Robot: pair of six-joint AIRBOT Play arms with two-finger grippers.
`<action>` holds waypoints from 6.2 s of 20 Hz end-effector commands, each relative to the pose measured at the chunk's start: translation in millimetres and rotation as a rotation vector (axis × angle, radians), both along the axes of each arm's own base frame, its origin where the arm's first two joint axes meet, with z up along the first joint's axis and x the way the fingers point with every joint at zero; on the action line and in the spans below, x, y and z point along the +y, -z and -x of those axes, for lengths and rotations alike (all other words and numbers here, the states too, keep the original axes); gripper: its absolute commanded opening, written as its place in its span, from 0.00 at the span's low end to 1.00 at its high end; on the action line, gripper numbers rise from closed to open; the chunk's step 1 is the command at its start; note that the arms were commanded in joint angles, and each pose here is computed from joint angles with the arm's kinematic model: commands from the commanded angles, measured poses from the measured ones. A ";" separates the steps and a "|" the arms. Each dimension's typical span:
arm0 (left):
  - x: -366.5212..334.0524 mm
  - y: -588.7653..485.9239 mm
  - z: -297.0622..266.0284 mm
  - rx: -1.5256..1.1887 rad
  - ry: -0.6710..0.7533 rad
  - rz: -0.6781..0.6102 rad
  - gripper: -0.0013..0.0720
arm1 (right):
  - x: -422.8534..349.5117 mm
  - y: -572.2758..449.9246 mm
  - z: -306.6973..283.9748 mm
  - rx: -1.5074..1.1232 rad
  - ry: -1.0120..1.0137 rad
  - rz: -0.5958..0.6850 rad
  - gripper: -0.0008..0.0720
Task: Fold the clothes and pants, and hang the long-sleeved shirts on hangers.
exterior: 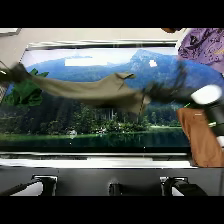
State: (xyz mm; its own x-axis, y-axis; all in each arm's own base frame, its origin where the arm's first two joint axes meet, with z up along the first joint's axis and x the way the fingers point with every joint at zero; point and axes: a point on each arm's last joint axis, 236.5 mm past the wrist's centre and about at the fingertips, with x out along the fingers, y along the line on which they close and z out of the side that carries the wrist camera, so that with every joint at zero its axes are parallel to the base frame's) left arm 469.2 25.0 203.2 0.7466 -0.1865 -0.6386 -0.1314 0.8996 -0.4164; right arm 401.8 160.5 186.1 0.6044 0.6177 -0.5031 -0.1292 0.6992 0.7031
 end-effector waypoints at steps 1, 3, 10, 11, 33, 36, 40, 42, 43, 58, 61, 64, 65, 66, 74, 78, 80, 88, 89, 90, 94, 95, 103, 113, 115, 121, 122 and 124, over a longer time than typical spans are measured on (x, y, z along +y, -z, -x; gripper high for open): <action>-2.6 -145.0 50.5 -0.317 -0.035 -0.062 0.04 | -46.1 -185.9 28.3 -0.413 0.061 0.122 0.05; -12.0 -212.5 106.4 -0.484 -0.060 -0.081 0.04 | -66.8 -265.4 72.6 -0.612 0.148 0.202 0.05; -18.5 -329.2 271.9 -0.899 -0.219 -0.204 0.04 | -113.8 -344.8 170.0 -0.837 0.385 0.361 0.05; -19.4 -332.1 274.9 -0.912 -0.218 -0.204 0.04 | -113.7 -336.8 161.8 -0.803 0.376 0.362 0.05; -47.8 165.1 -102.6 -0.016 -0.003 -0.047 0.04 | -67.8 216.8 -155.7 0.472 0.318 0.471 0.05; -49.1 152.2 -120.4 -0.116 -0.030 -0.058 0.04 | -73.9 210.0 -172.4 0.416 0.391 0.447 0.05; -53.8 148.2 -113.3 -0.072 -0.002 -0.050 0.42 | -76.6 210.7 -161.4 0.461 0.377 0.454 0.33; -49.2 150.5 -90.4 0.053 0.038 -0.034 0.97 | -83.3 198.8 -151.1 0.468 0.282 0.446 0.51; -40.3 149.5 -75.9 0.117 0.047 -0.025 0.97 | -93.2 188.7 -146.2 0.449 0.220 0.459 0.51; 55.4 196.5 182.5 0.517 -0.149 0.086 0.61 | -167.0 240.2 93.9 0.760 -0.105 0.034 0.75; 51.4 200.5 187.6 0.534 -0.142 0.094 0.61 | -148.1 270.5 131.9 0.841 -0.158 0.014 0.75; 51.2 199.9 186.2 0.529 -0.144 0.098 0.61 | -140.2 287.1 150.3 0.861 -0.177 0.008 0.75; 50.3 199.6 185.9 0.528 -0.144 0.102 0.61 | -137.3 288.9 149.0 0.845 -0.175 -0.002 0.75; 50.6 199.5 185.6 0.529 -0.157 0.111 0.61 | -135.7 290.1 147.1 0.832 -0.171 -0.008 0.75; 52.2 202.0 184.8 0.544 -0.217 0.151 0.73 | -117.2 301.0 172.7 0.884 -0.185 -0.070 0.74; 51.9 203.0 188.6 0.564 -0.239 0.169 0.97 | -119.4 307.7 169.3 0.870 -0.156 -0.056 0.44; 53.7 208.5 200.8 0.596 -0.252 0.186 0.97 | -120.3 309.1 162.1 0.850 -0.131 -0.058 0.22; 19.7 276.4 281.8 0.697 -0.330 0.449 0.97 | -114.5 303.4 150.3 0.804 -0.121 -0.099 0.05; 10.7 283.6 289.4 0.727 -0.310 0.469 0.97 | -112.8 301.6 148.4 0.792 -0.125 -0.108 0.05; 5.8 288.4 293.9 0.742 -0.301 0.478 0.97 | -111.2 299.9 145.9 0.782 -0.124 -0.119 0.05; 2.1 290.0 289.3 0.721 -0.296 0.497 0.97 | -109.4 297.8 142.7 0.766 -0.125 -0.130 0.05; 2.4 290.4 288.4 0.718 -0.295 0.491 0.97 | -109.4 297.7 142.6 0.764 -0.126 -0.130 0.05; -13.4 308.9 283.8 0.771 -0.186 0.449 0.96 | -109.3 297.5 142.5 0.757 -0.133 -0.128 0.05; -14.9 309.4 282.4 0.752 -0.127 0.415 0.54 | -109.3 297.6 142.4 0.756 -0.133 -0.127 0.05; -15.3 309.2 282.6 0.753 -0.127 0.416 0.50 | -109.3 297.5 142.5 0.757 -0.133 -0.128 0.05; -18.4 308.0 285.0 0.763 -0.117 0.427 0.49 | -109.3 297.6 142.4 0.757 -0.132 -0.127 0.05; -18.7 307.9 285.1 0.764 -0.116 0.428 0.50 | -109.3 297.5 142.5 0.757 -0.133 -0.128 0.05; -19.4 307.5 285.0 0.764 -0.115 0.431 0.49 | -109.4 297.6 142.4 0.756 -0.132 -0.127 0.05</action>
State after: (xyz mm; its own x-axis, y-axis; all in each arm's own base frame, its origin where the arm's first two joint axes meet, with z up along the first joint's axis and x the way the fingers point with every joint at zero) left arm 184.0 8.1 -106.2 0.1734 -0.4659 -0.8677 -0.5937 0.6535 -0.4695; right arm 259.5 51.3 -111.7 0.0425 0.7416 -0.6695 0.3414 0.6190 0.7073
